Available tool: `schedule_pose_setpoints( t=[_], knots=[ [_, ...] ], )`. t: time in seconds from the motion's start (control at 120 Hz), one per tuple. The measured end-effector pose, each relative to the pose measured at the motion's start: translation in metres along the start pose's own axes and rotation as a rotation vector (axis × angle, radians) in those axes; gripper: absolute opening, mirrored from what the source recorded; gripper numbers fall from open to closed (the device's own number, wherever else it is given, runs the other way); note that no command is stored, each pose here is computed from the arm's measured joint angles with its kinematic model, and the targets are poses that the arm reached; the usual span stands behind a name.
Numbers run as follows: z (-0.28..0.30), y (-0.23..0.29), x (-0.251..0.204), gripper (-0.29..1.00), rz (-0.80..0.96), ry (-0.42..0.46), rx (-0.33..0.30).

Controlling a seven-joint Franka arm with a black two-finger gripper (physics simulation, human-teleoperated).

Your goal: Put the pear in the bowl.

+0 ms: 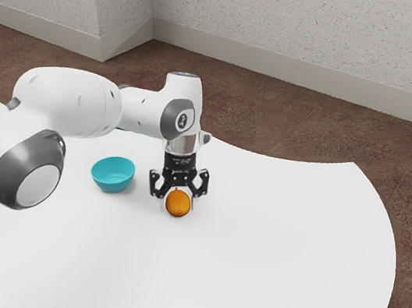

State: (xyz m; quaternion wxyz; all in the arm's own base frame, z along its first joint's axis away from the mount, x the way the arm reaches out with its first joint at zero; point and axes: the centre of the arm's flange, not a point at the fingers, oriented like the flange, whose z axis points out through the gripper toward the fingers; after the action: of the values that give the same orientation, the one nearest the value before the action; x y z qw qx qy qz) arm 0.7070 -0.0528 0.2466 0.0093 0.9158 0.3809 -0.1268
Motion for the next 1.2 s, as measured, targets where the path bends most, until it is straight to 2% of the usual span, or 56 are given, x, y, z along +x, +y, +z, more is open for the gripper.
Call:
schedule_pose_setpoints(
  t=[0.408,0.575,0.708,0.858,1.2],
  knots=[
    [-0.003,0.0,-0.001,0.38,0.004,-0.001,0.003],
    [-0.023,0.0,-0.002,0.32,0.01,0.011,-0.002],
    [-0.06,-0.023,0.01,0.28,-0.026,0.043,-0.008],
    [-0.099,-0.072,0.035,0.26,-0.106,0.067,0.011],
    [-0.096,-0.136,0.068,0.23,-0.182,0.017,0.075]
  ],
)
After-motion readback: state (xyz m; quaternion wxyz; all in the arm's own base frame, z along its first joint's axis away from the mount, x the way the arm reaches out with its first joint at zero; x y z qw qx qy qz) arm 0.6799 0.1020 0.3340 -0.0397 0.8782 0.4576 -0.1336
